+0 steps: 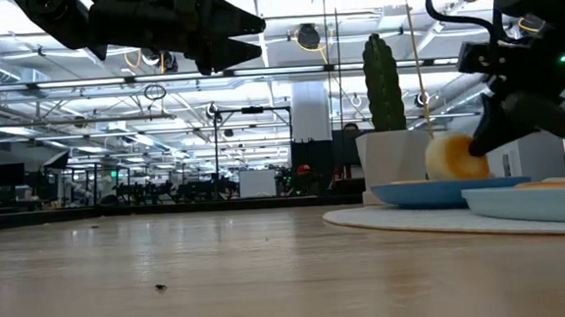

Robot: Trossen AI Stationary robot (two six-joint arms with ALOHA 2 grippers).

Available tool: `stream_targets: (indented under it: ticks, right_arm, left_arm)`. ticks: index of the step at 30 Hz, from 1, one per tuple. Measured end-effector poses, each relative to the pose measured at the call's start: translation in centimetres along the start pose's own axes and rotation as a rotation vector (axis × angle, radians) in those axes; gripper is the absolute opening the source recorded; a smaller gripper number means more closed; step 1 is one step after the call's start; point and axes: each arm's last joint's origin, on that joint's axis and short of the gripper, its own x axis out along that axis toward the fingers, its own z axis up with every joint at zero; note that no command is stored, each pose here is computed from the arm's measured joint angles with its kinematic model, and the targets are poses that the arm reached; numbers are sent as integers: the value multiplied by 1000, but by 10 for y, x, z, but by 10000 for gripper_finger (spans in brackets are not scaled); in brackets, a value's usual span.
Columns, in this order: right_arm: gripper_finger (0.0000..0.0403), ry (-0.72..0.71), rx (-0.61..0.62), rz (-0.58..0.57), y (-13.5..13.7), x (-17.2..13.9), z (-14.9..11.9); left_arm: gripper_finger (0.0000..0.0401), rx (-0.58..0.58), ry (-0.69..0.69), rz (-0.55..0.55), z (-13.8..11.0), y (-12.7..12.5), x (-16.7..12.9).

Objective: Pick & Place donuts
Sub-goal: Put the big white donut on the blue plate, then return to Home Position

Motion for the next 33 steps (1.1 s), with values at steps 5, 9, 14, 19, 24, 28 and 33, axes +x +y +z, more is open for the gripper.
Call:
stream_targets:
  ticks: [5,9,14,19,24,28,33]
  right_arm:
    - [2,57,66,79,3,-1,-3]
    - [24,60,125,78,3,-1,-3]
    - [91,74,161,93,3,-1,-3]
    - [189,74,188,76,2,-1,-4]
    - [261,27,181,62,-4,-6,-1]
    - [279,-42,218,62,-13,-14,2]
    - [275,-145,217,50,-27,-26,5]
  left_arm:
    - [366,3,2,0,0,0,0]
    - [361,4,2,0,0,0,0]
    - [365,3,4,0,0,0,0]
    - [364,1,4,0,0,0,0]
    - [357,1,4,0,-1,0,0]
    - [356,1,4,0,0,0,0]
    - [356,1,5,-1,-1,0,0]
